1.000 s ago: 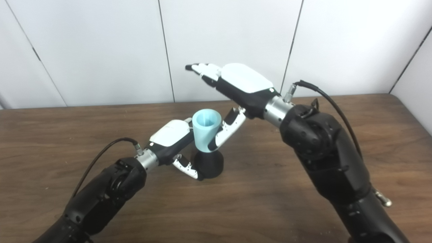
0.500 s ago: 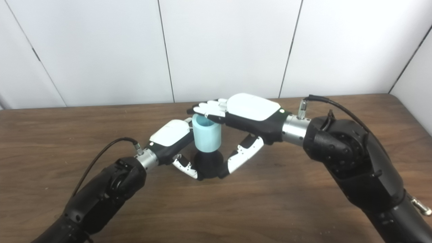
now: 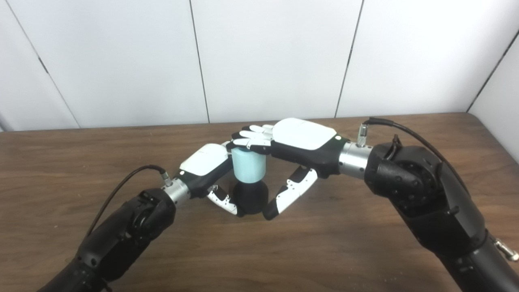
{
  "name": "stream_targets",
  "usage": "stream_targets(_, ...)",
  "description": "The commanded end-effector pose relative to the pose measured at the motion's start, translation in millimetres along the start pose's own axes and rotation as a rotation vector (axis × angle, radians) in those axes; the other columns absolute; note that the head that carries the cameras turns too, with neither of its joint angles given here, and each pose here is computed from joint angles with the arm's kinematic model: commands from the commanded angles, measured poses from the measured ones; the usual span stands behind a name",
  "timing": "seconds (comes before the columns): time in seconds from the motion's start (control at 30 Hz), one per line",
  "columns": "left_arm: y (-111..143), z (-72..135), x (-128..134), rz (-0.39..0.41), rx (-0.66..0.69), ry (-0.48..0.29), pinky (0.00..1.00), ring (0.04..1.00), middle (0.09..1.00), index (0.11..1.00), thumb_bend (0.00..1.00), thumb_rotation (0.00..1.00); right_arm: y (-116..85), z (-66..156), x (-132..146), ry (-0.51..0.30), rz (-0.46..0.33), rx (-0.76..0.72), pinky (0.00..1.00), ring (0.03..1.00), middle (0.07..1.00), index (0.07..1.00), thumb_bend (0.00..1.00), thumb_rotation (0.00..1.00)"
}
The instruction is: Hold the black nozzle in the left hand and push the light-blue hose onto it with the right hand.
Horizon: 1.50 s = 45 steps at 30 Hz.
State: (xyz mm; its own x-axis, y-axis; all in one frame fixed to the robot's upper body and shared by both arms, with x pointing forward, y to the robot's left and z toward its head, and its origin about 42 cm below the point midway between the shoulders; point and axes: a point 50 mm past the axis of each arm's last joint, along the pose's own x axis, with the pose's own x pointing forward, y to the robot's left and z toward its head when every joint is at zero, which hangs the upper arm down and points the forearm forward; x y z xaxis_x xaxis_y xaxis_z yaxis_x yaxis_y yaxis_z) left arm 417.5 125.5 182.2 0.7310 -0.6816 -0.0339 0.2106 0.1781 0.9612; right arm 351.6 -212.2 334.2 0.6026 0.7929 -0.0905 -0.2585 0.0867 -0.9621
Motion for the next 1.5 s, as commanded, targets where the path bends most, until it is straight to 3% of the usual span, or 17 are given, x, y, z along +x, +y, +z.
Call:
stream_targets(0.0,-29,-17,-16,-0.165,0.041,0.067,1.0,0.637,0.494,0.48,0.53,0.0,-5,2,-4,-0.001,0.004,-0.037,1.0,1.0,1.0,0.953,0.8,0.87)
stream_targets(0.33,-26,-17,-17,-0.154,0.044,0.062,1.0,0.639,0.494,0.481,0.53,0.0,12,-3,-11,0.005,0.02,-0.043,1.0,1.0,1.0,0.954,0.81,0.87)
stream_targets(0.6,-28,-18,-17,-0.156,0.044,0.067,1.0,0.639,0.494,0.48,0.53,0.0,38,-7,-16,-0.026,-0.025,-0.026,1.0,1.0,1.0,0.97,0.79,0.87)
stream_targets(0.97,-24,-22,-18,-0.143,0.051,0.07,1.0,0.651,0.493,0.481,0.52,0.0,50,-5,-16,-0.088,-0.061,-0.049,1.0,1.0,1.0,0.955,0.77,0.86)
stream_targets(1.47,-21,-21,-16,-0.134,0.06,0.073,1.0,0.653,0.498,0.477,0.52,0.0,53,-1,-13,-0.107,0.002,-0.037,1.0,1.0,0.996,0.934,0.77,0.83)
